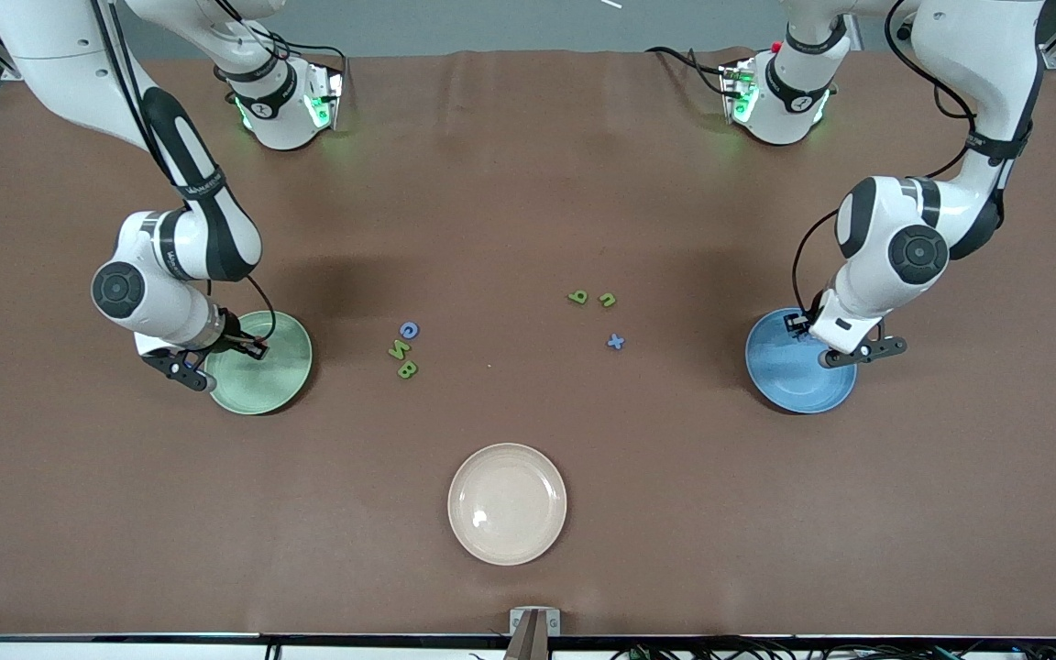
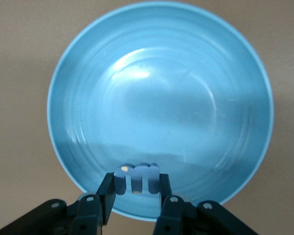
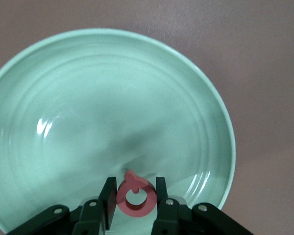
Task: Sort upper and lower case letters into plates
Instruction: 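Place the m on the blue plate while the right gripper places Q, then reach the blue x with the left gripper while the right gripper reaches B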
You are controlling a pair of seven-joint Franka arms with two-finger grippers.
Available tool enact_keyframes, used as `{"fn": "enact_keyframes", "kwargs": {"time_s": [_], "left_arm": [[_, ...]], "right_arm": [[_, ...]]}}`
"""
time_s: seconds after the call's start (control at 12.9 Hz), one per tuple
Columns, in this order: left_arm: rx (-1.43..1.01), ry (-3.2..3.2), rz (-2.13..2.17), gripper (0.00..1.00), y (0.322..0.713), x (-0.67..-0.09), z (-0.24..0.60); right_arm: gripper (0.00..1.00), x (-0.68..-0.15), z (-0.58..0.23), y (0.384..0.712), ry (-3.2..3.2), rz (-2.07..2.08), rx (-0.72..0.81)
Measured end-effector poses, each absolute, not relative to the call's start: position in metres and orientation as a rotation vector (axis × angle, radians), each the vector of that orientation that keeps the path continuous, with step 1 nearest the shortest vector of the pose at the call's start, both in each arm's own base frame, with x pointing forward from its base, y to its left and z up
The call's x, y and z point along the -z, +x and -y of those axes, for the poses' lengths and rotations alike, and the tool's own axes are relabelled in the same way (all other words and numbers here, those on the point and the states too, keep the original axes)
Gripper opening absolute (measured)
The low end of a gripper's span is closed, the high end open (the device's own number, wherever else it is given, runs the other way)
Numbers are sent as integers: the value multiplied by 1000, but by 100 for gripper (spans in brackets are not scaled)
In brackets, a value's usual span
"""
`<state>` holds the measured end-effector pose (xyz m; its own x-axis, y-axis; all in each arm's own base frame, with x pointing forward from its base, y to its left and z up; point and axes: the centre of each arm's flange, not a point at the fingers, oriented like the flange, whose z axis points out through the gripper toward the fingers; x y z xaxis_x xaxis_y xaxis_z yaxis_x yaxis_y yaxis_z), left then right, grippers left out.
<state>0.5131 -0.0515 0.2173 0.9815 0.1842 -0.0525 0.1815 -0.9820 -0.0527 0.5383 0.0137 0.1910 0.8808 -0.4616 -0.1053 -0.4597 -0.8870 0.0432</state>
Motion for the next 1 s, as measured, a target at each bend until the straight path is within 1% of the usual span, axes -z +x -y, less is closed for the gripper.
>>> {"fn": "enact_keyframes", "kwargs": {"time_s": [0.15, 0.23, 0.46, 0.62, 0.7, 0.77, 0.85, 1.0], "left_arm": [[-76, -3084, 282, 40, 506, -204, 51], [-72, -3086, 282, 40, 504, -198, 51], [-45, -3088, 296, 40, 503, -187, 43], [-42, -3088, 298, 40, 502, -183, 42], [-40, -3089, 297, 41, 503, -183, 42], [-35, -3090, 296, 47, 503, -184, 42], [-24, -3092, 295, 58, 505, -185, 42], [24, -3099, 290, 80, 514, -199, 46]], "right_arm": [[37, -187, -16, 537, 3030, 736, 188], [43, -186, -17, 537, 3030, 735, 190], [74, -191, -19, 542, 3034, 734, 190], [96, -207, -34, 554, 3033, 716, 240], [100, -223, -52, 566, 3030, 716, 257], [100, -243, -78, 578, 3037, 695, 248], [100, -261, -111, 586, 3059, 650, 218], [100, -274, -173, 585, 3103, 544, 180]]}}
